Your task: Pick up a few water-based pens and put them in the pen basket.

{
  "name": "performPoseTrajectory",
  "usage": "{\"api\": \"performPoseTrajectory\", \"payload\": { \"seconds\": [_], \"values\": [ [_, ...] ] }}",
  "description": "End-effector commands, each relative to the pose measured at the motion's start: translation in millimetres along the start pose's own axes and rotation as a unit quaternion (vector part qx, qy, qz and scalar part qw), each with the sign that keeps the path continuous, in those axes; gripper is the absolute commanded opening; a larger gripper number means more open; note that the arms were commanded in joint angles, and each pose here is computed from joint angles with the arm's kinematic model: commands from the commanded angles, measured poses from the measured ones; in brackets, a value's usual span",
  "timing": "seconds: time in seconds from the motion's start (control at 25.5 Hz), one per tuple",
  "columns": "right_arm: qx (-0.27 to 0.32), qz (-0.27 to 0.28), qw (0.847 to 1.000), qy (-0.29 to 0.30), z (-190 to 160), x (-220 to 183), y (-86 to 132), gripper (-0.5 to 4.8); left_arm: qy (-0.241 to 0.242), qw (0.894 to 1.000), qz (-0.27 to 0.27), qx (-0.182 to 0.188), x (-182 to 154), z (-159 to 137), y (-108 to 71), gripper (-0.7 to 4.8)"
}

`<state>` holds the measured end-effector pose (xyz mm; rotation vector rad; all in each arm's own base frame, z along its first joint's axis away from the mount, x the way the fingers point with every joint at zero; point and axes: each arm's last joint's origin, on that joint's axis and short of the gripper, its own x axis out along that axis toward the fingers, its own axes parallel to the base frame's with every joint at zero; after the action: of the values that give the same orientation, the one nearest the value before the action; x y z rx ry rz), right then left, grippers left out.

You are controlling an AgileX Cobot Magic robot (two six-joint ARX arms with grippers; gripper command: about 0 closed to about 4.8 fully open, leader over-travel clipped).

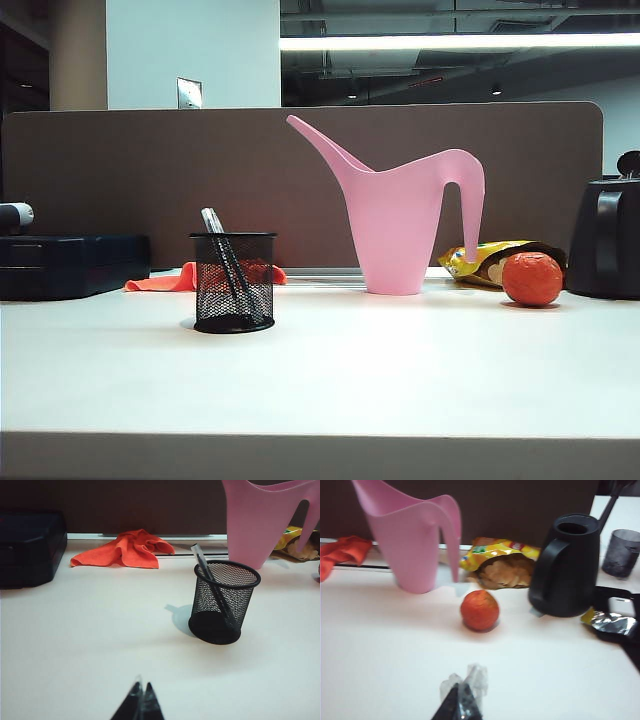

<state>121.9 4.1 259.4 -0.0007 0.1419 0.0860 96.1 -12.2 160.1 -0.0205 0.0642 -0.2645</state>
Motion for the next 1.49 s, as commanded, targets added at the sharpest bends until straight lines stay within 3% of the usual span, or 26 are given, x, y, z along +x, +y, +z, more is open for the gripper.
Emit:
{"api": "performPoseTrajectory", "payload": {
  "seconds": [0.04, 0.35, 0.74, 1.49],
  "values": [
    [0.014, 0.008, 1.000, -0.022, -18.1, -10.6, 1.2, -0.06, -0.010, 1.000, 0.001, 0.003, -0.1, 2.3, 0.1, -0.05],
    [0.014, 0.015, 0.996, -0.084, -61.8, -28.6, 3.0, -0.06, -0.015, 1.000, 0.001, 0.004, -0.1, 3.2, 0.1, -0.05],
    [0.016, 0.019, 0.997, -0.080, -89.5, -14.0, 2.6, -0.06, -0.016, 1.000, 0.010, 0.006, -0.1, 3.3, 0.5, -0.05],
    [0.018, 0.009, 0.998, -0.064, -98.3, -11.0, 1.8, -0.05, -0.009, 1.000, 0.010, 0.006, 0.0, 1.9, 0.6, -0.04]
  ]
}}
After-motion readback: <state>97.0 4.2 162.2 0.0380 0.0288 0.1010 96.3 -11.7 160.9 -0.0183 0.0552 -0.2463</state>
